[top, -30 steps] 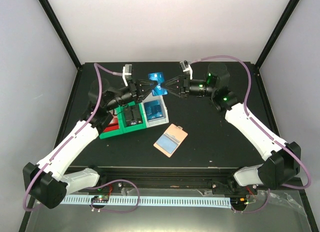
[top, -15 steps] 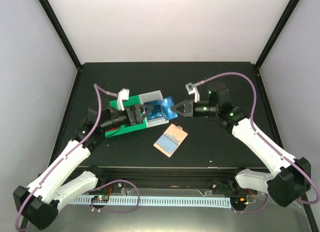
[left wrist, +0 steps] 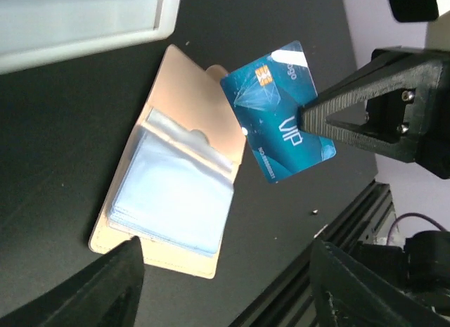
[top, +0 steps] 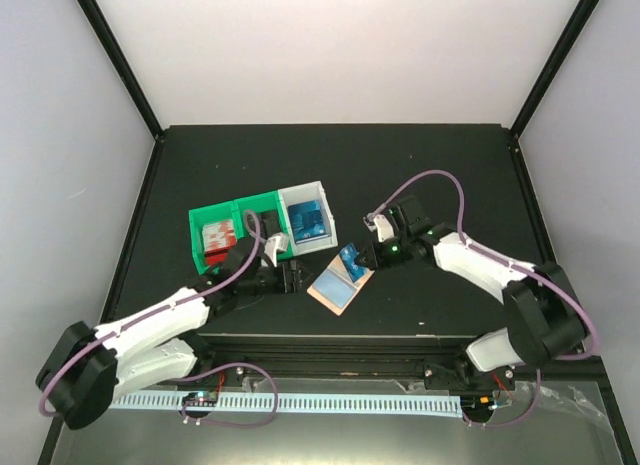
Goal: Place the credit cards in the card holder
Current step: Insert the credit card into the card holder.
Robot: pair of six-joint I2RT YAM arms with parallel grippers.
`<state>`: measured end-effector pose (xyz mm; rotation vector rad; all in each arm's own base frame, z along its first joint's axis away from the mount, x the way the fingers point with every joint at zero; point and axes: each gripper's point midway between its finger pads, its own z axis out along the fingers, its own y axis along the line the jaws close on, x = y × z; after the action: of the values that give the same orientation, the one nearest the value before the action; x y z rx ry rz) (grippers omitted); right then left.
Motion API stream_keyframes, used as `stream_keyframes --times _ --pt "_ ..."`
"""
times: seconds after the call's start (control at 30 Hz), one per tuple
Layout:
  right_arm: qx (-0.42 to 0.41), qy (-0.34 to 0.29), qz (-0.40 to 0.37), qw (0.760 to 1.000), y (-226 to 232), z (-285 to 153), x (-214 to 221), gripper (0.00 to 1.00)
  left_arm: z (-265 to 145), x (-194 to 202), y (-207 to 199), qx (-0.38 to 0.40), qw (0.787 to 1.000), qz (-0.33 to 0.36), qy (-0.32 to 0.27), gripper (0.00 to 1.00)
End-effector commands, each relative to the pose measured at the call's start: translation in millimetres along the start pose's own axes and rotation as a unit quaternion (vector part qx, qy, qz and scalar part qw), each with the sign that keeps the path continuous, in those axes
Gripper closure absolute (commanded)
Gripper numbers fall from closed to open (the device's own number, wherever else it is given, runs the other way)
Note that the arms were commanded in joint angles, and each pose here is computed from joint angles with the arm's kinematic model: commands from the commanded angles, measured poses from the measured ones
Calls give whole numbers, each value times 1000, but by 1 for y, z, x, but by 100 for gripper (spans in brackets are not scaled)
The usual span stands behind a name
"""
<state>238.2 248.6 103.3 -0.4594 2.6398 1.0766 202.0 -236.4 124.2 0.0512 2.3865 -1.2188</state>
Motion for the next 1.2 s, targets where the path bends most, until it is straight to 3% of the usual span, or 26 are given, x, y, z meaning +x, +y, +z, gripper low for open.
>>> stream_keyframes --times 0.0,0.43,0.67,0.93,1.17 --pt "18 4 -37 999 -12 15 -11 99 17 -9 3 -24 999 -8 -29 38" --pt "-31 29 -31 999 -23 47 12 99 44 12 58 -142 989 -37 8 54" --pt "-55 44 -4 998 -25 58 42 99 42 21 66 -157 987 -37 21 65" --pt "-60 32 35 997 -24 60 54 99 43 41 67 -160 985 -43 40 61" --pt "-66 40 50 996 -21 67 57 99 44 50 70 -172 983 -48 42 63"
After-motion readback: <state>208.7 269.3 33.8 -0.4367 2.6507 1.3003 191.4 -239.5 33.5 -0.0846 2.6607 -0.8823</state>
